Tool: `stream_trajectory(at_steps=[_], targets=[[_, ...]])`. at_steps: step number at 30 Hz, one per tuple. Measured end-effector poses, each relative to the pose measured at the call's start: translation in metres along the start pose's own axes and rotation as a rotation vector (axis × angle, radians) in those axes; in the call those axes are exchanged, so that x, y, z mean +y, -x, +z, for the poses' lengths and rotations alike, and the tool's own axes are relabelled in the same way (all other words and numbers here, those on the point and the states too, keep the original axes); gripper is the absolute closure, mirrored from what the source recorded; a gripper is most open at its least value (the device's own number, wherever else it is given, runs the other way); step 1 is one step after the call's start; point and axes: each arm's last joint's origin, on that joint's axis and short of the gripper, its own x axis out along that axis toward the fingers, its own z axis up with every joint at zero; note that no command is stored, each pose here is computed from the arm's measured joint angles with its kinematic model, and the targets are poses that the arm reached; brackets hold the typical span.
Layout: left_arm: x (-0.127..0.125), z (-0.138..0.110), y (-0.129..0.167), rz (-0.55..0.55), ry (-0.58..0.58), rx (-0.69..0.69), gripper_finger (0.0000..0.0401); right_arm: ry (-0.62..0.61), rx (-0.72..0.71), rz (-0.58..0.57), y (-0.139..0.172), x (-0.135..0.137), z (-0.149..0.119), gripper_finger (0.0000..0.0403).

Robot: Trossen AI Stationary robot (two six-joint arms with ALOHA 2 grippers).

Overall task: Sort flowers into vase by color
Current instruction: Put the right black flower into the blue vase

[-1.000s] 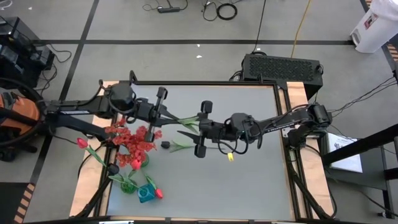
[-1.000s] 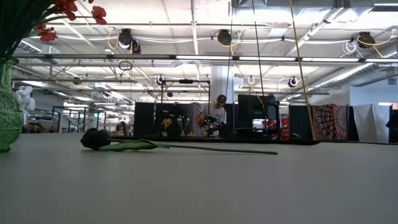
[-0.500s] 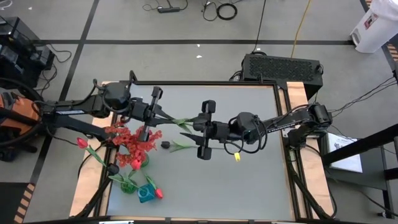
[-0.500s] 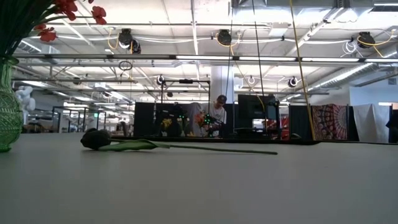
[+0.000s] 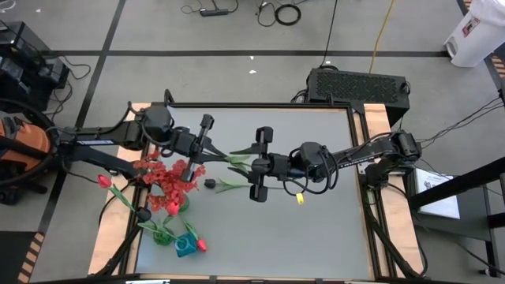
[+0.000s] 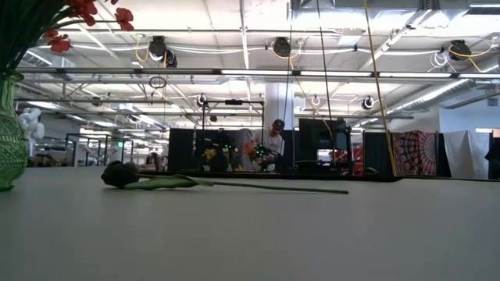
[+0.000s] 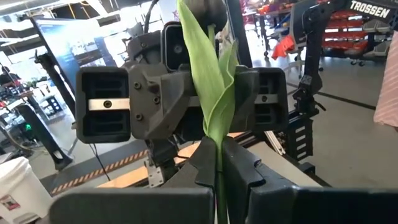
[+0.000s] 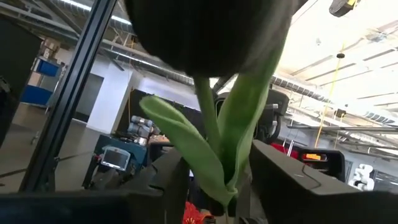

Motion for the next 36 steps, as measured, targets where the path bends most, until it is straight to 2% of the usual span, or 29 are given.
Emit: stream_trajectory(at_steps=[4,11,19,25,32,36], targets=[[0.000,0.000,0.000,0.001,0.002,-0.001,0.0386,0.000,0.002,-0.007,0.000,0.000,0.000,0.0279],[-0.001,-0.003,0.001,-0.003,0.032,0.028,0.0345,0.009,0.045,-0.062,0.000,-0.001,-0.002,0.0391],[-0.004,-0.013,0.009,0.073,0.028,0.199,0.0269,0.016,0.135,-0.090,0.001,0.000,-0.010,0.0399],[-0.009,-0.023,0.015,0.048,0.061,0.321,0.0222,-0.005,0.290,-0.093,0.004,0.003,-0.023,0.0401],[-0.010,-0.034,0.013,0.058,0.082,0.430,0.0209,-0.084,0.442,-0.060,0.009,0.008,-0.036,0.0402],[-0.010,-0.039,0.007,0.051,0.088,0.450,0.0209,-0.096,0.453,-0.061,0.009,0.008,-0.037,0.0402]])
